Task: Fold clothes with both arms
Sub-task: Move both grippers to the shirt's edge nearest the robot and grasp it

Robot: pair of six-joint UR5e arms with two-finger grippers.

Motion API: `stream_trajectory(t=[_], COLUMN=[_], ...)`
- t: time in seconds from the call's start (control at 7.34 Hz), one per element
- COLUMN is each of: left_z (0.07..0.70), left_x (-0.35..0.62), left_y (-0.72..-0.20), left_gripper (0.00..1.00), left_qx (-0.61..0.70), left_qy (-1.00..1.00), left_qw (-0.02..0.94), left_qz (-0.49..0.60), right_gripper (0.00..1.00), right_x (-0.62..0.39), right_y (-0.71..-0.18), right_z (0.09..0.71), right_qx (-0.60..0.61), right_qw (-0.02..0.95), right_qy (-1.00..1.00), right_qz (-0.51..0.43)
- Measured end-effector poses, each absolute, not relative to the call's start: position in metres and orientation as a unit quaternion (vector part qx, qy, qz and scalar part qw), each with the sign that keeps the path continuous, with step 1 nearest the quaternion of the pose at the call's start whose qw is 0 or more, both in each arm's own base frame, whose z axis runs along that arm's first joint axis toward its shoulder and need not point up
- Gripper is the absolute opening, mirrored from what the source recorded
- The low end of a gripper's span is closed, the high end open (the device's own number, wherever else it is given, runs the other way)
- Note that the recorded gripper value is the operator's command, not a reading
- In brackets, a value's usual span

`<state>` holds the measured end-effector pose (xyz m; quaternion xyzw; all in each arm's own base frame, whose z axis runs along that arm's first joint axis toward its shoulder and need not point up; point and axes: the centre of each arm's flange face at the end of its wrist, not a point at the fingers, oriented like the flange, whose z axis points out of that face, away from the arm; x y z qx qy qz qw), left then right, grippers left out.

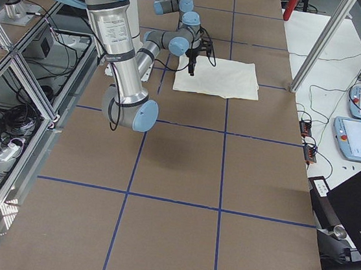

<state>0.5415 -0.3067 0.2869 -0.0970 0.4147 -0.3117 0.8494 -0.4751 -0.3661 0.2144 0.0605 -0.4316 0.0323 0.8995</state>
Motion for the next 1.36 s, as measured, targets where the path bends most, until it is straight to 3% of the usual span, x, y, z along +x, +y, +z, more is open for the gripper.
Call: stream_trajectory(t=[0.41, 0.82, 0.95, 1.09, 1.36], left_z=[0.289, 0.29, 0.29, 0.29, 0.289], left_x=[0.55, 0.554, 0.553, 0.552, 0.552], left_y=[-0.296, -0.291, -0.292, -0.295, -0.294], left_gripper=[0.55, 0.45, 0.29, 0.06, 0.0], left_qx=[-0.101, -0.101, -0.1, -0.098, -0.091], left_qy=[0.412, 0.41, 0.41, 0.41, 0.412], left_qw=[0.853, 0.855, 0.855, 0.854, 0.854], left_qz=[-0.305, -0.301, -0.302, -0.304, -0.304], right_gripper=[1.0, 1.0, 1.0, 1.0, 1.0], right_x=[-0.474, -0.472, -0.472, -0.471, -0.47], right_y=[-0.367, -0.368, -0.368, -0.369, -0.371], right_z=[0.215, 0.215, 0.214, 0.214, 0.214], right_qx=[0.061, 0.061, 0.061, 0.061, 0.061], right_qw=[0.899, 0.899, 0.899, 0.899, 0.899], right_qy=[-0.431, -0.432, -0.432, -0.432, -0.432], right_qz=[0.033, 0.034, 0.035, 0.035, 0.037])
